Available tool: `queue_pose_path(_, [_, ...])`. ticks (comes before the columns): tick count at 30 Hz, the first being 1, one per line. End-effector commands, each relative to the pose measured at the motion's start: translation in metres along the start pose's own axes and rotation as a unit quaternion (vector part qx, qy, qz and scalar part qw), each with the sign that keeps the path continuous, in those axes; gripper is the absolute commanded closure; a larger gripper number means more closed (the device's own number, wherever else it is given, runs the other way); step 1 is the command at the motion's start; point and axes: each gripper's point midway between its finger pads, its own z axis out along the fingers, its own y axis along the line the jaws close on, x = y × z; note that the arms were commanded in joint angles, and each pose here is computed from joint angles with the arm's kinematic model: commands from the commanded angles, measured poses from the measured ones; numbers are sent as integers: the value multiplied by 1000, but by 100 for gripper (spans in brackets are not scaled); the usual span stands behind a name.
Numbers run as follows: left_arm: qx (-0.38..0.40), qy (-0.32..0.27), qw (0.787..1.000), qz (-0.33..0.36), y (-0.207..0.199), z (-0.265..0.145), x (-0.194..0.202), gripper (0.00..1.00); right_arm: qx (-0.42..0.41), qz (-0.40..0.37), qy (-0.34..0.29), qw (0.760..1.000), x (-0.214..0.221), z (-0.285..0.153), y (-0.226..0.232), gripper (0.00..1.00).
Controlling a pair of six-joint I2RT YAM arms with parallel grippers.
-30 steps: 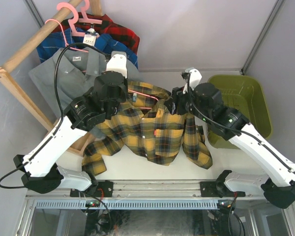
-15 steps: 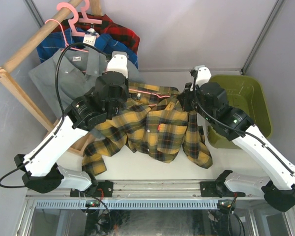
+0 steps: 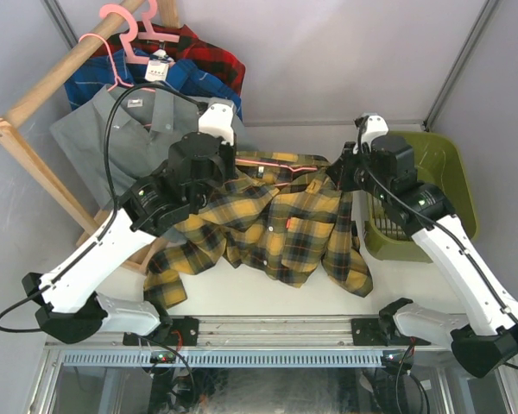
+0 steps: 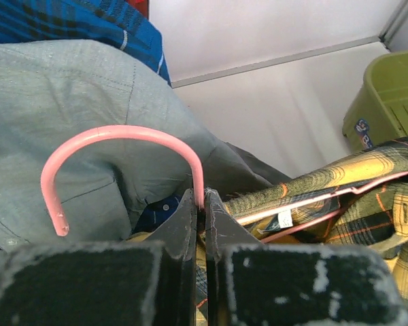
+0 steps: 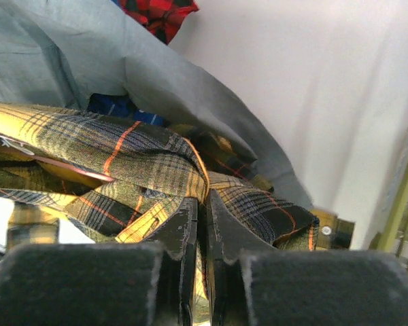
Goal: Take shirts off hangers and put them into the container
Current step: Remove the shirt from the hanger.
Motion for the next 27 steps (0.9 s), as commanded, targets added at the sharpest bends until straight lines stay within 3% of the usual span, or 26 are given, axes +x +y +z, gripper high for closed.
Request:
queue_pose_path(1, [-24, -70, 997, -27, 32, -26, -41, 100, -27, 45, 35, 998, 16, 4, -13, 100])
queue_pose_path(8, [34, -86, 995, -49, 19, -32, -43, 100, -155, 125, 57, 978, 23, 6, -2, 100])
queue_pose_path(11, [56, -87, 994, -47, 12, -35, -45, 100, -95, 144, 64, 983, 27, 13, -26, 100])
queue_pose_path(14, [57, -87, 994, -46, 14, -38, -45, 100, -9, 114, 43, 992, 25, 12, -50, 100])
queue_pose_path(19, [93, -87, 991, -39, 3, -42, -47, 100, 83, -48, 31, 995, 21, 8, -48, 100])
queue_pose_path(21, [107, -89, 989, -48, -2, -45, -50, 100, 109, -67, 40, 991, 25, 10, -47, 100])
queue_pose_path(27, [136, -108, 983, -62, -5, -58, -60, 100, -88, 66, 85, 990, 43, 24, -17, 100])
